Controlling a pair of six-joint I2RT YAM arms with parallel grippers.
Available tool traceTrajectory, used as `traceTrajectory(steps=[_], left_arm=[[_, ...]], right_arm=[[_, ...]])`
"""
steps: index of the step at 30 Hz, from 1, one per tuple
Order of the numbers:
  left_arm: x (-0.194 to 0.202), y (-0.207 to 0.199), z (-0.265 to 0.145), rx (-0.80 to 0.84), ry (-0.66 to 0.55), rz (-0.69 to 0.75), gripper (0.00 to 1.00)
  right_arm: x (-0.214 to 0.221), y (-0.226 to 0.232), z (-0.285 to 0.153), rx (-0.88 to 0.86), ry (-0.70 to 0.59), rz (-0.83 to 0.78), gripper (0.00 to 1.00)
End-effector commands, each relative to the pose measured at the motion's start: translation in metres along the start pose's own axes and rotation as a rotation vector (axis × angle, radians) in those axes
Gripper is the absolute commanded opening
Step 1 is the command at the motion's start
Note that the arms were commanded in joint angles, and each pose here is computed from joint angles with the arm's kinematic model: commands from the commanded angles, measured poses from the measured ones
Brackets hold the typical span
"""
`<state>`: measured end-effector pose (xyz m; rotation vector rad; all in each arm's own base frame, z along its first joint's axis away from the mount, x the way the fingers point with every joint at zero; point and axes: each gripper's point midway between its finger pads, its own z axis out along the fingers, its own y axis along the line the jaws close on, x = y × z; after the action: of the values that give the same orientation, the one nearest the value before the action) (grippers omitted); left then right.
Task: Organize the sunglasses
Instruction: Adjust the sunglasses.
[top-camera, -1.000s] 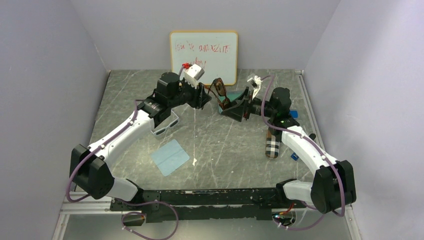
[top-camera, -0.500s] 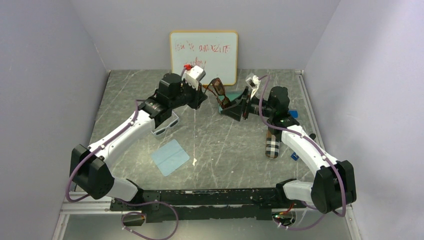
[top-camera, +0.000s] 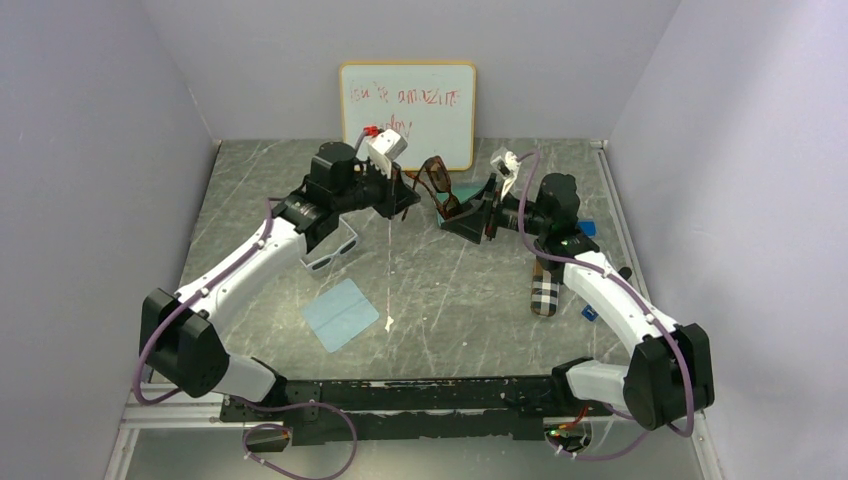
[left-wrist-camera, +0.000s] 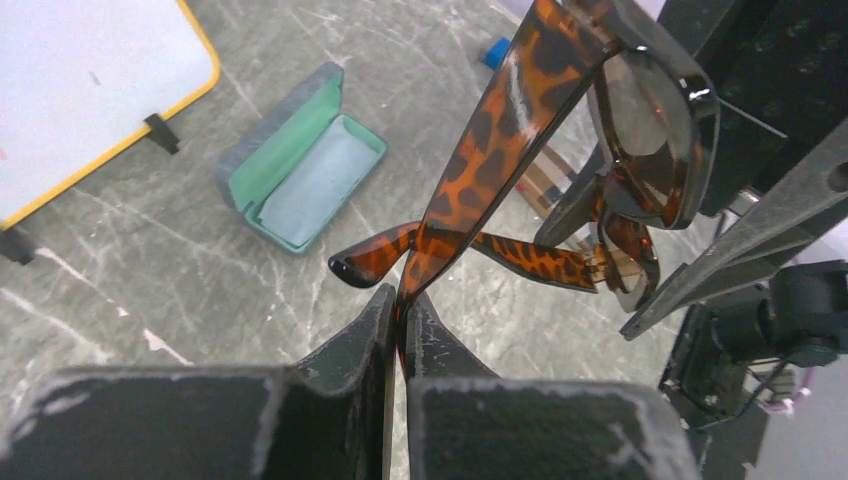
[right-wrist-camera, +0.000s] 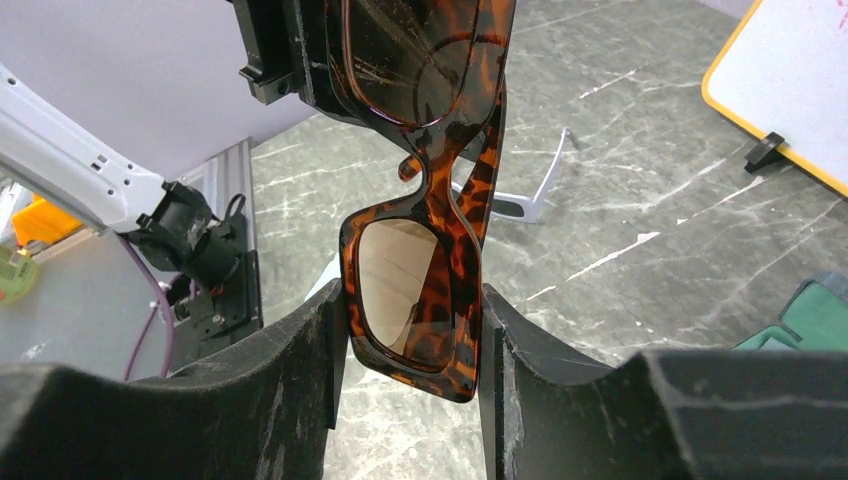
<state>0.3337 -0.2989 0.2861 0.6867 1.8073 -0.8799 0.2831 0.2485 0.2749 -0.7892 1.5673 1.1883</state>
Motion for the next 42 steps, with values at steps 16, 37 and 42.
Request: traceTrajectory(steps=[16, 37, 42], left_arm=[[-0.039, -0.036, -0.013, 0.233, -0.115, -0.018, 0.44], [-0.116, 0.021, -0.038, -0.183, -0.228, 0.116, 0.61], [-0.100, 0.022, -0.017, -0.267, -0.183, 0.156, 0.62]], right_arm=[[-0.020, 0.001, -0.003, 0.008, -0.056, -0.067, 0.00], [-0.022, 0.006, -0.006, -0.005, -0.054, -0.069, 0.00], [-0.023, 0.008, -0.006, -0.017, -0.057, -0.064, 0.00]])
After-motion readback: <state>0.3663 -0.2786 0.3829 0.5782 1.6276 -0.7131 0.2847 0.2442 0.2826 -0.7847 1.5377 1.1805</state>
